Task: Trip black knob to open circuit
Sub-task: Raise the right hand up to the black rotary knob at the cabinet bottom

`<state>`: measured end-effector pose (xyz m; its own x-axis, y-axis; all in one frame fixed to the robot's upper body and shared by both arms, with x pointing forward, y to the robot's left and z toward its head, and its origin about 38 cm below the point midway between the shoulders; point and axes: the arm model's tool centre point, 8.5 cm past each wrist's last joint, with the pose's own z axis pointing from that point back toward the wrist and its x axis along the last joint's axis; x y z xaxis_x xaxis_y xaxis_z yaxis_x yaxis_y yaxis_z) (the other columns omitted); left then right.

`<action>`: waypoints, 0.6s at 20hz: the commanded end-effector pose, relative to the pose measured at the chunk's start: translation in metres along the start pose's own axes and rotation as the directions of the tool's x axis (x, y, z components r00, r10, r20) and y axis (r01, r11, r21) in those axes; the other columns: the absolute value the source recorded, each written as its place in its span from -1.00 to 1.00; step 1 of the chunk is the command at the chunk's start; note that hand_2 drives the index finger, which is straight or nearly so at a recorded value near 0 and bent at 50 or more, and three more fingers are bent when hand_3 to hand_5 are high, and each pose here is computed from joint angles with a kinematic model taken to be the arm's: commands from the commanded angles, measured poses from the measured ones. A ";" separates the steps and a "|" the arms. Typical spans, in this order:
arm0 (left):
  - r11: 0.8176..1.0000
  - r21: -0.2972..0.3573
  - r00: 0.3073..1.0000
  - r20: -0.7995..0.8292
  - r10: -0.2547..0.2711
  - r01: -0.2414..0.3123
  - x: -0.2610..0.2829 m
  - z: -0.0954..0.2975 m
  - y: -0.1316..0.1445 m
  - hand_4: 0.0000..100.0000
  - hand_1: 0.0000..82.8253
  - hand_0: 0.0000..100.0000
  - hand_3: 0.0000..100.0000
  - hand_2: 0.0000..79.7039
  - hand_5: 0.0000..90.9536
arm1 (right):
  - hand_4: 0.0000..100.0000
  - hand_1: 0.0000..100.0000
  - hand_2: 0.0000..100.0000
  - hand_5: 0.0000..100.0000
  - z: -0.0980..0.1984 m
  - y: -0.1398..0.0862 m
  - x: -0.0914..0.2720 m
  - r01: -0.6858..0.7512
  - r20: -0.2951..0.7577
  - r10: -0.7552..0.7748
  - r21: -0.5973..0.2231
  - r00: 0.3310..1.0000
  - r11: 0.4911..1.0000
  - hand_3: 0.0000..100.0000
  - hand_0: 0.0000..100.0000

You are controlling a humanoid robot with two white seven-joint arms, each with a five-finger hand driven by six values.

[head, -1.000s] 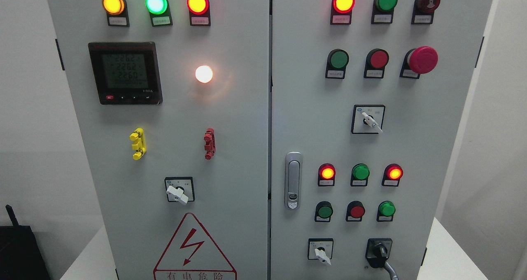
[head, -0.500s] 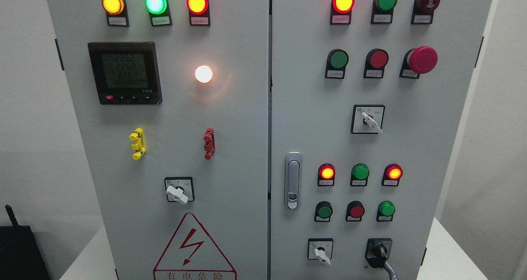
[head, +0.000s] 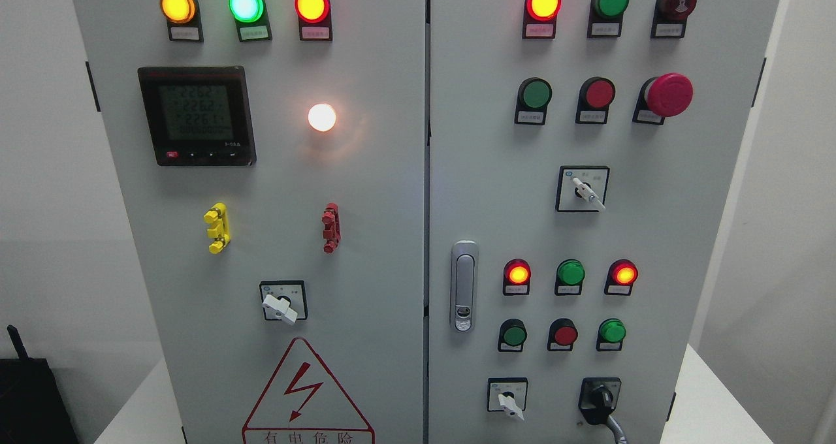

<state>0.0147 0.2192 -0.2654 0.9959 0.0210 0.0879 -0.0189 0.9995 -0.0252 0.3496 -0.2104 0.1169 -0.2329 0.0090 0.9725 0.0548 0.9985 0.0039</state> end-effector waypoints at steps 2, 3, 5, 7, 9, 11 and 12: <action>1.000 0.000 1.000 -0.002 0.003 -0.003 0.000 0.000 0.000 -1.00 -0.06 -0.76 -1.00 -1.00 -1.00 | 1.00 0.74 -0.92 0.86 -0.009 0.010 0.020 0.014 0.071 -0.016 0.026 0.997 1.000 1.00 0.63; 1.000 0.000 1.000 -0.002 0.003 -0.003 0.000 0.000 0.000 -1.00 -0.06 -0.76 -1.00 -1.00 -1.00 | 1.00 0.74 -0.92 0.86 -0.009 0.010 0.020 0.014 0.071 -0.016 0.026 0.997 1.000 1.00 0.63; 1.000 0.000 1.000 -0.002 0.003 -0.003 0.000 0.000 0.000 -1.00 -0.06 -0.76 -1.00 -1.00 -1.00 | 1.00 0.74 -0.92 0.86 -0.009 0.011 0.022 0.016 0.077 -0.018 0.029 0.997 0.999 1.00 0.63; 1.000 0.000 1.000 -0.002 0.003 -0.003 0.000 0.000 0.000 -1.00 -0.06 -0.76 -1.00 -1.00 -1.00 | 1.00 0.74 -0.91 0.86 -0.008 0.015 0.022 0.023 0.076 -0.025 0.037 0.997 0.999 1.00 0.63; 1.000 0.000 1.000 0.000 0.003 -0.003 0.001 0.000 0.000 -1.00 -0.06 -0.76 -1.00 -1.00 -1.00 | 1.00 0.74 -0.91 0.86 -0.008 0.016 0.022 0.024 0.074 -0.027 0.037 0.997 0.999 1.00 0.63; 1.000 0.000 1.000 -0.002 0.003 -0.003 0.000 0.000 0.000 -1.00 -0.06 -0.76 -1.00 -1.00 -1.00 | 1.00 0.74 -0.91 0.86 -0.008 0.016 0.022 0.024 0.072 -0.027 0.036 0.997 0.999 1.00 0.63; 1.000 0.000 1.000 -0.002 0.003 -0.003 0.000 0.000 0.000 -1.00 -0.06 -0.76 -1.00 -1.00 -1.00 | 1.00 0.74 -0.91 0.86 -0.008 0.016 0.022 0.024 0.074 -0.027 0.037 0.997 0.999 1.00 0.63</action>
<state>0.0147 0.2192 -0.2654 0.9959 0.0210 0.0879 -0.0189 0.9995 -0.0252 0.3519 -0.2057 0.1199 -0.2389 -0.0003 0.9711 0.0531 0.9985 0.0133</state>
